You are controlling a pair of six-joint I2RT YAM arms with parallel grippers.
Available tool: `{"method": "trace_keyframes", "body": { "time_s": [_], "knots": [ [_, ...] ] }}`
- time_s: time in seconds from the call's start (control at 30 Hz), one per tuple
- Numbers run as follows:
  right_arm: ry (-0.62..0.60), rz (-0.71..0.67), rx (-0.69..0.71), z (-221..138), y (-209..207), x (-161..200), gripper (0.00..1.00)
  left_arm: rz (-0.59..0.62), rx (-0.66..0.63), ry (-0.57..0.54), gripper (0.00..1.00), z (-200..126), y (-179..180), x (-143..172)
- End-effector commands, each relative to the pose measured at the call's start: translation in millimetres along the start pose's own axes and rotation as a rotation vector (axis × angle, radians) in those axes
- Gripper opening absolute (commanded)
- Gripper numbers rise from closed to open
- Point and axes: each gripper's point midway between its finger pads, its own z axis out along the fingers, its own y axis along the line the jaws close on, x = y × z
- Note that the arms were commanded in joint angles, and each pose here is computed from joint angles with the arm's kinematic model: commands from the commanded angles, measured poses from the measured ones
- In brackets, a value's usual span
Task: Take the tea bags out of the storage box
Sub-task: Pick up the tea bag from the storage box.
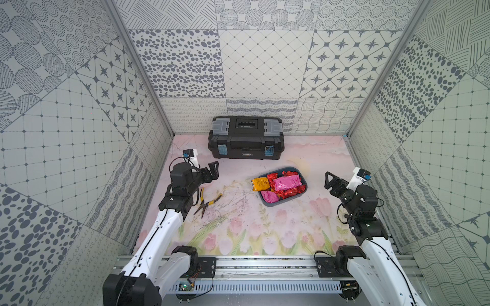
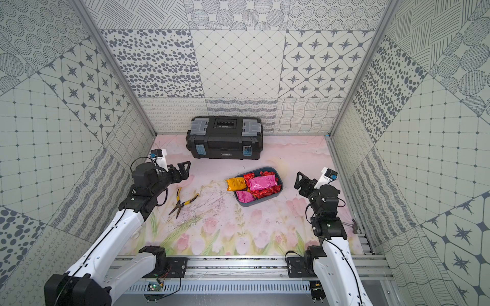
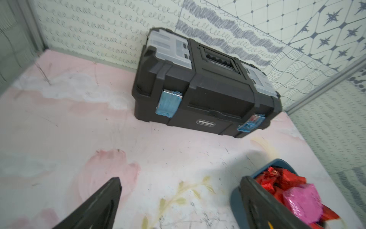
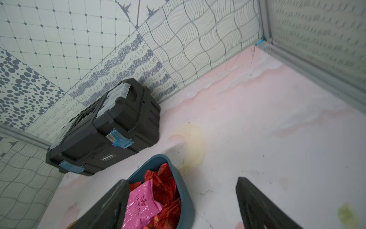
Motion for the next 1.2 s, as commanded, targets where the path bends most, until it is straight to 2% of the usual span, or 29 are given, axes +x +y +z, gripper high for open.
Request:
{"method": "trace_keyframes", "body": {
  "time_s": [0.0,0.27,0.4,0.63,0.77,0.87,1.17],
  "knots": [
    [0.157,0.069,-0.053,-4,24,23,0.87,-0.29,0.102,0.271,0.98,-18,-37,59],
    [0.298,-0.108,-0.119,-2,83,56,0.85,-0.364,0.152,0.45,0.99,-13,-74,110],
    [0.342,-0.175,-0.137,2,98,74,0.83,-0.391,0.205,0.516,0.98,-2,-100,121],
    [0.379,-0.282,-0.163,13,114,95,0.82,-0.345,0.239,0.577,0.98,20,-137,138],
    [0.364,-0.293,-0.181,17,120,94,0.8,-0.293,0.182,0.63,0.98,40,-144,151],
    [0.349,-0.293,-0.177,16,120,90,0.8,-0.278,0.143,0.658,0.95,51,-140,161],
    [0.316,-0.298,-0.177,17,117,89,0.78,-0.267,0.158,0.676,0.79,85,-153,169]
  ]
}}
